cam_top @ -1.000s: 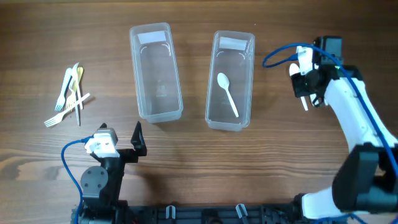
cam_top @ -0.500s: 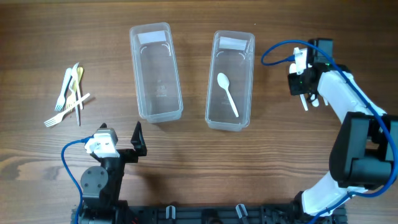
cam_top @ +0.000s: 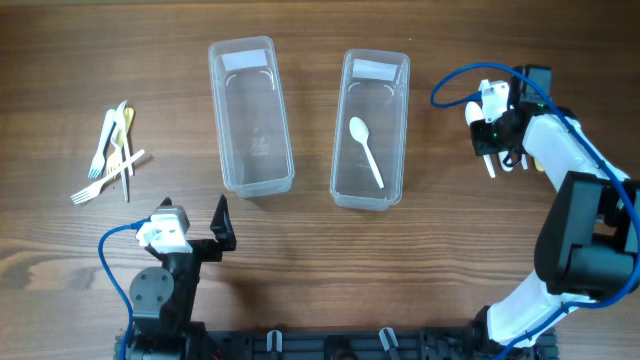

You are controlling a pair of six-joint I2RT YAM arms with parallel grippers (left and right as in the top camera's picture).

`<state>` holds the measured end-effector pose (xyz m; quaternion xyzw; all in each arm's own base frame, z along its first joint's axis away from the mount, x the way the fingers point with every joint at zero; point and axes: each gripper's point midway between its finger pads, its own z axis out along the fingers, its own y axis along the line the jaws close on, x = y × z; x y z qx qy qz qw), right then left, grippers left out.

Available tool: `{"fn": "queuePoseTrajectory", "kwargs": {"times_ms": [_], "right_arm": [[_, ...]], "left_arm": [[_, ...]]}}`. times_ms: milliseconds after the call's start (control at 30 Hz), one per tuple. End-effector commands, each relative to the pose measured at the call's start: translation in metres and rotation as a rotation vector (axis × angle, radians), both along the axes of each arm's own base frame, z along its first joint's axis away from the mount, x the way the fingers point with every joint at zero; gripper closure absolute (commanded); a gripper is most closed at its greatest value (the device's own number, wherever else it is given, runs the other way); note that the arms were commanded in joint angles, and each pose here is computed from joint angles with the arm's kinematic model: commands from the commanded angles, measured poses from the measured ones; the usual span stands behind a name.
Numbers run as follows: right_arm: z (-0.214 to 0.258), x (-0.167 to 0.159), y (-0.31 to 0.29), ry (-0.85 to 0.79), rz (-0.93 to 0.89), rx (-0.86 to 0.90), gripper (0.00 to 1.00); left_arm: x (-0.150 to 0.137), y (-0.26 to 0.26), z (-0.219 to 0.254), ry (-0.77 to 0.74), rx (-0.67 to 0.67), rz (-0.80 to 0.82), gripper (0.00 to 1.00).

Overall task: Pack container
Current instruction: 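Return the right gripper to the spoons and grasp another white spoon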

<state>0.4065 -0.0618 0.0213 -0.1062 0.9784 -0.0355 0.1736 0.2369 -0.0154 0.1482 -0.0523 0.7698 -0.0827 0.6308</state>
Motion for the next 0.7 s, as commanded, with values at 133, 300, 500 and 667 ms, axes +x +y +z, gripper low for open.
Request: {"fn": "queuePoseTrajectory", "kwargs": {"times_ms": [133,300,500,667], "right_arm": [[-0.017,-0.005,0.005,-0.002,0.027,0.014,0.59],[-0.028,-0.01,0.006,-0.015,0.027,0.012,0.59],[-0.032,-0.012,0.006,-0.015,0.026,0.012,0.59],[-0.033,-0.012,0.006,-0.019,0.023,0.013,0.77]], "left_arm": [[0.0,-0.001,0.0,-0.006,0.019,-0.014,0.0],[0.0,-0.001,0.0,-0.006,0.019,-0.014,0.0],[0.0,-0.001,0.0,-0.006,0.019,-0.014,0.0],[0.0,-0.001,0.0,-0.006,0.019,-0.014,0.0]]}}
